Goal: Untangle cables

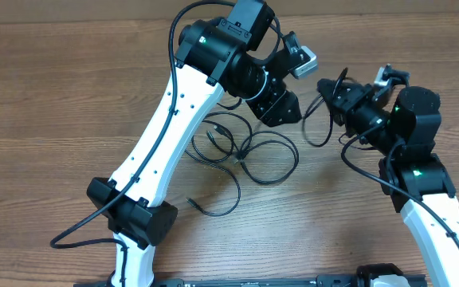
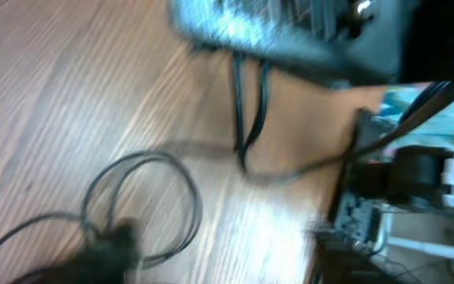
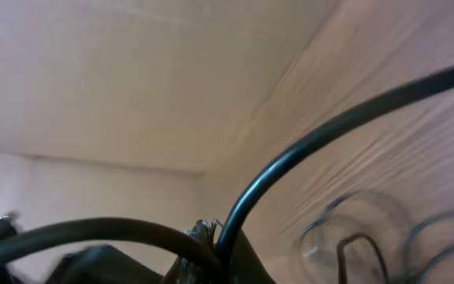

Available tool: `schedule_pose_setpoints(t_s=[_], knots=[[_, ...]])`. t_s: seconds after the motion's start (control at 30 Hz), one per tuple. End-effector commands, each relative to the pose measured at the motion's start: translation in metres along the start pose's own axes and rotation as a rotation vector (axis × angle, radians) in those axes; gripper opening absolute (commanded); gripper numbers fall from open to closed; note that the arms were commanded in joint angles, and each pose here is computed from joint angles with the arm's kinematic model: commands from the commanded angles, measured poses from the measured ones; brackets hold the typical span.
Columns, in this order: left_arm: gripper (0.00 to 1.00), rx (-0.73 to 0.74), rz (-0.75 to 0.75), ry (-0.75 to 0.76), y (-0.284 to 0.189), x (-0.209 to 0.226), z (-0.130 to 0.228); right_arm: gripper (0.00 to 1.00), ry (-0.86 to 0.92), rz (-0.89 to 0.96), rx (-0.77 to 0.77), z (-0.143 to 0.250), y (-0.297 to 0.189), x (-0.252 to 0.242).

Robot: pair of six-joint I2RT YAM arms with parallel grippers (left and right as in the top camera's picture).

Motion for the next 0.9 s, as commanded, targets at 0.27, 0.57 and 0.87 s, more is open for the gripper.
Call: schedule_pose_setpoints(t_s=[0.27,0.57,0.87], knots=[[1.00,0.049,-0.157,-0.037,-0.007,0.016,0.005,0.04,-0.550,0.250,-0.367,-0.102,-0.051,-0.012],[1.00,0.056,-0.180,-0.035,-0.007,0.020,0.005,0.04,-0.682,0.611,-0.807,-0.204,-0.144,-0.020],[0.99,0.077,-0.226,-0.036,-0.009,0.026,0.009,0.04,-0.574,0.842,-1.035,-0.291,-0.190,-0.092]])
Point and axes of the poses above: each gripper's point midway between its finger pads, its own y axis out along the fingers, its own x axis along the line the jaws close on, z = x × y, the point moved 3 cm from there along -y, back along the fingers, and after that the axes turned 9 degrees about y, right-handed, at the moved point
